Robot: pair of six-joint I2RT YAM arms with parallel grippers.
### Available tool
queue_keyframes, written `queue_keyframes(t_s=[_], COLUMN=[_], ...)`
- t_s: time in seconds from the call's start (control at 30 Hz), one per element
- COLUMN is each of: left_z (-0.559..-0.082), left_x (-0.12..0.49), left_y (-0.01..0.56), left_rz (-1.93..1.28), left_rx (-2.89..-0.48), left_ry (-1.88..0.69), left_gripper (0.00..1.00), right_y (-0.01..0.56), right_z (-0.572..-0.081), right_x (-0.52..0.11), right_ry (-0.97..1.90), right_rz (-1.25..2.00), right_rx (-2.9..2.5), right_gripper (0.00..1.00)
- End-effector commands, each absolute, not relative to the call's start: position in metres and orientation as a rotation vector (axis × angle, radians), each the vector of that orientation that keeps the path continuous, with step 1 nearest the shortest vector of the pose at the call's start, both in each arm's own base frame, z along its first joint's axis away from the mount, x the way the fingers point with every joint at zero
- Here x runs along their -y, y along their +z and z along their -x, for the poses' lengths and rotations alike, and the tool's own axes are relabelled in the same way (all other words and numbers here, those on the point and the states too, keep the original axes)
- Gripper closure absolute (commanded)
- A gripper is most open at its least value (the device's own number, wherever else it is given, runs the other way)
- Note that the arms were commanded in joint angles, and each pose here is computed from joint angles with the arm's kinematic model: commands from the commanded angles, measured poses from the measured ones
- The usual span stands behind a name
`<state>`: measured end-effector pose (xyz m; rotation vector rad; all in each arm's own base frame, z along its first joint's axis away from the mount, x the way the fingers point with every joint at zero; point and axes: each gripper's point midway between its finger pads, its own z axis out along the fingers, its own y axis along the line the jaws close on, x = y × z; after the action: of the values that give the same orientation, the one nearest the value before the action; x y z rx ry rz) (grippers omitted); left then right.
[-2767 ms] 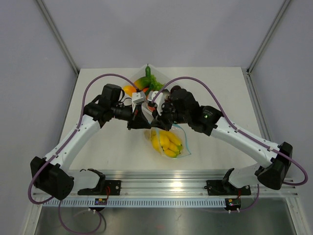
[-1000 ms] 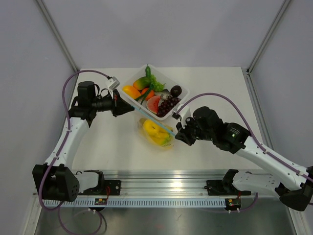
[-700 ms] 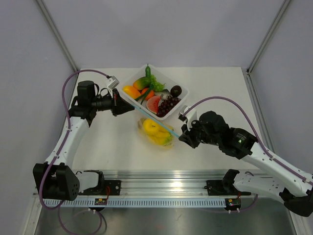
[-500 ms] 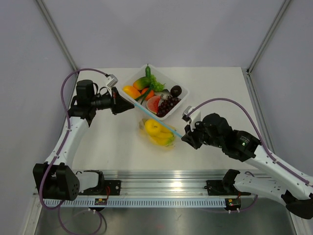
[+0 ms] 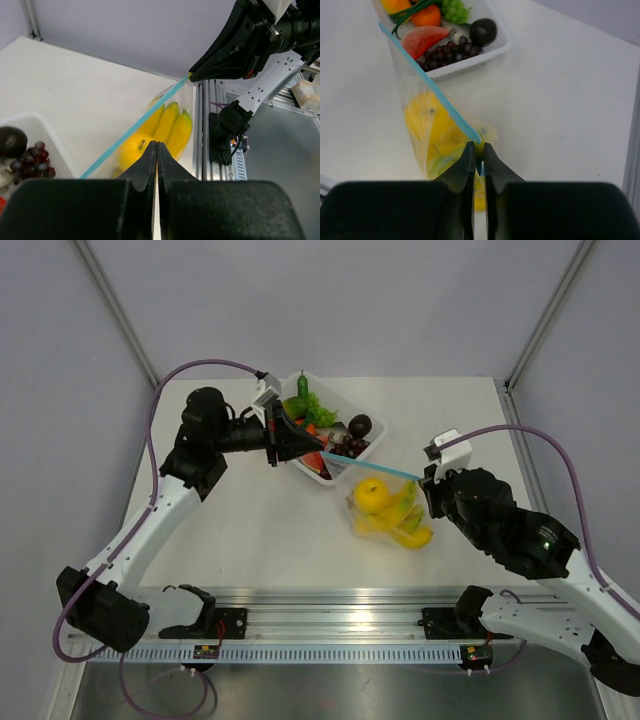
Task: Place the food in the zip-top bag and seal the zipper
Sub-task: Place the zipper food storage bag at the center of the board.
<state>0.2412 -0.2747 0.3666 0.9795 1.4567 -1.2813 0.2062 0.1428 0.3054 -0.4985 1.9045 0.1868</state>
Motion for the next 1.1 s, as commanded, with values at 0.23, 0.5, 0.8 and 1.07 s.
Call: queue_keyframes(t_s=[0.23, 0.5, 0.8, 1.07], left_z=[-0.273, -0.286, -0.294, -0.280], left_x=[0.331, 0.332, 0.311, 0.283], left_y=[0.396, 0.383, 0.378, 0.382], left_rz=[-0.994, -0.977, -0.932, -0.804], left_rx=[-1.358, -1.418, -1.536, -1.586], left_ry=[-1.394, -1.348, -1.181, -1.068], left_gripper=[1.00, 1.00, 1.00, 1.00], right_y=[0.383, 0.372, 0.357, 0.395], right_z=[-0.229, -0.274, -0.331, -0.356], right_x=[-0.078, -0.085, -0.066, -0.045], right_ry=[-0.107, -0.247, -0.224, -0.322], right_rz=[0.213, 0.228, 0.134, 0.141], right_rx=[-1.673, -1.727, -1.805, -1.738], right_gripper=[0.97, 1.00, 1.00, 1.00])
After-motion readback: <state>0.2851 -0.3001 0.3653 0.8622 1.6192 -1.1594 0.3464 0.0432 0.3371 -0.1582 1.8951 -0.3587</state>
